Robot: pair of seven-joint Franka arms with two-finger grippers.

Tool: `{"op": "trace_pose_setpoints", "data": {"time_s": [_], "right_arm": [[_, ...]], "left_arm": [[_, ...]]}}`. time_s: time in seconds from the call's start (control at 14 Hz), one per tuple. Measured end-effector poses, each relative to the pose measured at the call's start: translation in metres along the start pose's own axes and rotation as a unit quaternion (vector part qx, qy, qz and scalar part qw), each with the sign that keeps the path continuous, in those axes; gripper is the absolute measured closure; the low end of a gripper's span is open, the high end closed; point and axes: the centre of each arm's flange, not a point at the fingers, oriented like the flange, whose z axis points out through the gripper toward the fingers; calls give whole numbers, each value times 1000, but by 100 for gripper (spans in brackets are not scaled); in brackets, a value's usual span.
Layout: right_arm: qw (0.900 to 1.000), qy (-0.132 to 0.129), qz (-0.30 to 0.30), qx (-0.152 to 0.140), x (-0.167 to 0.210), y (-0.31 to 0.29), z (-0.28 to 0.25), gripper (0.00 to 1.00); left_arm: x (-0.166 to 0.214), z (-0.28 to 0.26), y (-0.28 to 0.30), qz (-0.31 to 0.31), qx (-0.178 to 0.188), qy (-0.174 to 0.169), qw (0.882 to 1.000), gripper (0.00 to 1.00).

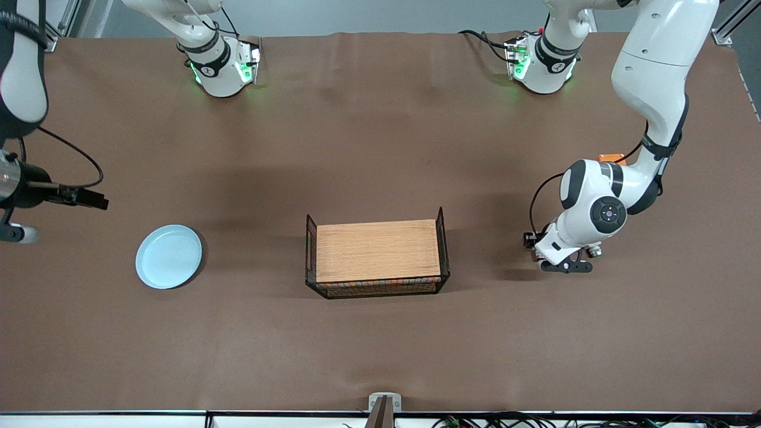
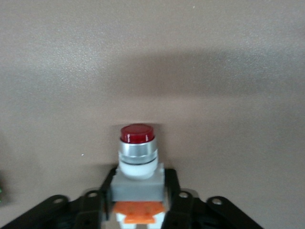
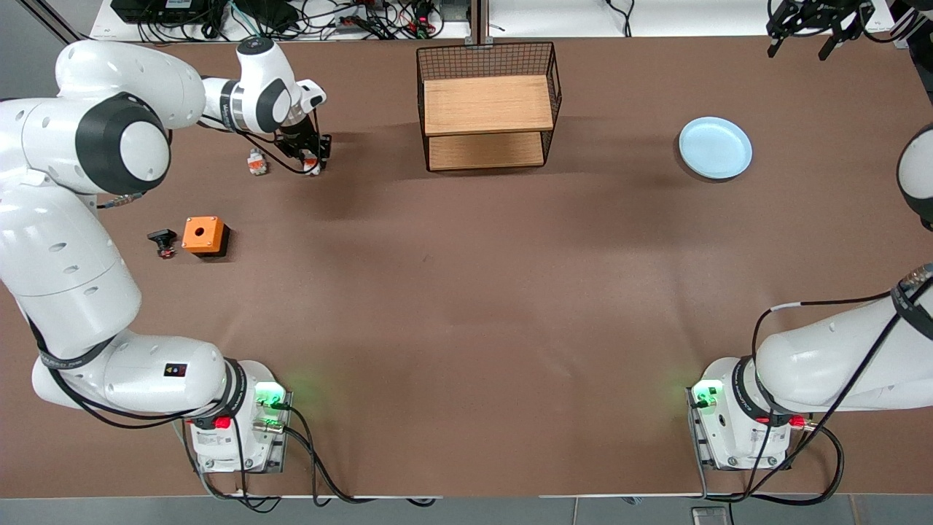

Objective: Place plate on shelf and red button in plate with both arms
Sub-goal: 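Lift the button with the left gripper while the right gripper reaches the plate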

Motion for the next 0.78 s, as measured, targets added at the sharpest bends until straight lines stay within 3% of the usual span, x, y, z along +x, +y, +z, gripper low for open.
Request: {"op": "trace_pose_setpoints", "data": {"time_s": [0.14,0.5,0.78], "right_arm": [[1000,10,-10,1,15,18,24,0],[999,45,-29,8,23,65,103,0],[996,72,-35,46,20,82,179,0]], "left_arm": [[0,-3,0,0,1,-1,1000,59],[0,-42,-7,-8,7,-12,1000,59],[6,-115,-22,-20,11,7,1000,59]]}}
